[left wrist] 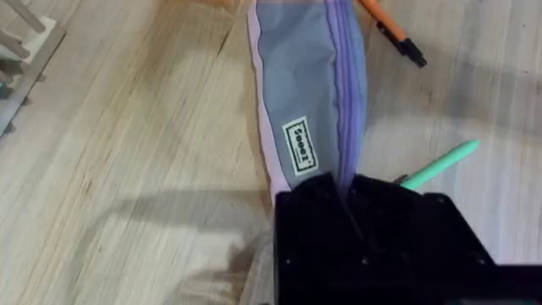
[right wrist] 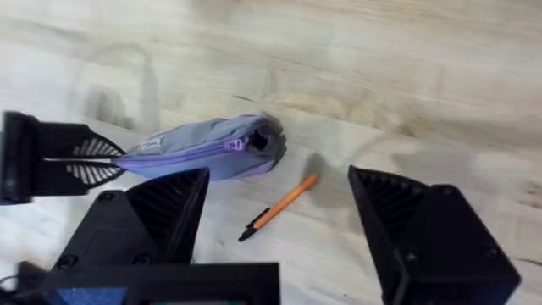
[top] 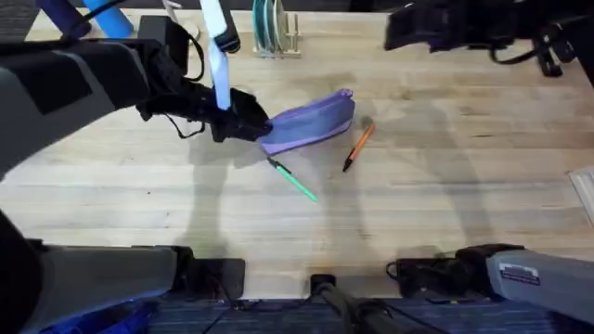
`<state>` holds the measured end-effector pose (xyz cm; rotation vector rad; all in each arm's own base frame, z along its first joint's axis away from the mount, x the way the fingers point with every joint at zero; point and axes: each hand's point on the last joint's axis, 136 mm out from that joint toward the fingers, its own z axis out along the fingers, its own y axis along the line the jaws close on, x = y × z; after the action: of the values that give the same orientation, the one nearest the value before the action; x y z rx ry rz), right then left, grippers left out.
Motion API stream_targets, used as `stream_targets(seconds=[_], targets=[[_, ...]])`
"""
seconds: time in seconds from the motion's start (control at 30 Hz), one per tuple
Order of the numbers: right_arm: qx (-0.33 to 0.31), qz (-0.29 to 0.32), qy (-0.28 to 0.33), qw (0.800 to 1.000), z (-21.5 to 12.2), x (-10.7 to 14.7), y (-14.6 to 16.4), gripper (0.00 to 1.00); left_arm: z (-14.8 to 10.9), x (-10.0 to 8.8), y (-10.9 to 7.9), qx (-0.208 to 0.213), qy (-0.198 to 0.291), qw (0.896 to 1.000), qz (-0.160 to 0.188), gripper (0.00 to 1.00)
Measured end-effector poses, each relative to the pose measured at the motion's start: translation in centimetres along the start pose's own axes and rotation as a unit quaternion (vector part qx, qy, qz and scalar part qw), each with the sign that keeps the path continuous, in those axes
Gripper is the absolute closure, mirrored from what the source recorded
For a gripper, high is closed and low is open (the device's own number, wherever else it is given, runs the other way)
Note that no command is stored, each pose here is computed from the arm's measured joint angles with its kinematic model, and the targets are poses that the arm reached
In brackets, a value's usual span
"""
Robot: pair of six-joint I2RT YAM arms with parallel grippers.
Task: Unzip the bag, pick up the pens from the table one at a time and place them inside, then zip the bag closed.
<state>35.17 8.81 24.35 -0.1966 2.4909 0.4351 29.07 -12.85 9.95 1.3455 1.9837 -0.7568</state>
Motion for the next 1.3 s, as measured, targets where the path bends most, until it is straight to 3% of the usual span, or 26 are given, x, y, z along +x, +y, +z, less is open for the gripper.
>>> stream_targets(seconds=[0.13,0.17,0.2,0.3,0.43,0.77,1.3], targets=[[-0.044,0.042,0.001,0.998,-0.6,0.0,-1.9,0.006,0.0,0.0,0.0,0.000,0.000,1.000,0.000,0.959],[-0.098,0.064,0.013,0.993,-0.4,0.4,-2.2,0.006,0.0,0.0,0.0,0.000,0.000,1.000,0.000,0.959],[-0.113,0.069,0.020,0.991,-0.2,0.7,-2.1,0.006,0.0,0.0,0.0,0.000,0.000,1.000,0.000,0.959],[-0.196,0.099,0.099,0.971,2.8,3.4,-1.5,0.006,0.0,0.0,0.0,0.000,0.000,1.000,0.000,0.959],[-0.221,0.111,0.115,0.962,4.1,3.8,-1.4,0.006,0.0,0.0,0.0,0.000,0.000,1.000,0.000,0.959],[-0.249,0.121,0.136,0.951,5.7,4.3,-0.7,0.006,0.0,0.0,0.0,0.000,0.000,1.000,0.000,0.959],[-0.221,0.078,0.150,0.961,6.9,4.9,0.0,0.006,0.0,0.0,0.0,0.000,0.000,1.000,0.000,0.959]])
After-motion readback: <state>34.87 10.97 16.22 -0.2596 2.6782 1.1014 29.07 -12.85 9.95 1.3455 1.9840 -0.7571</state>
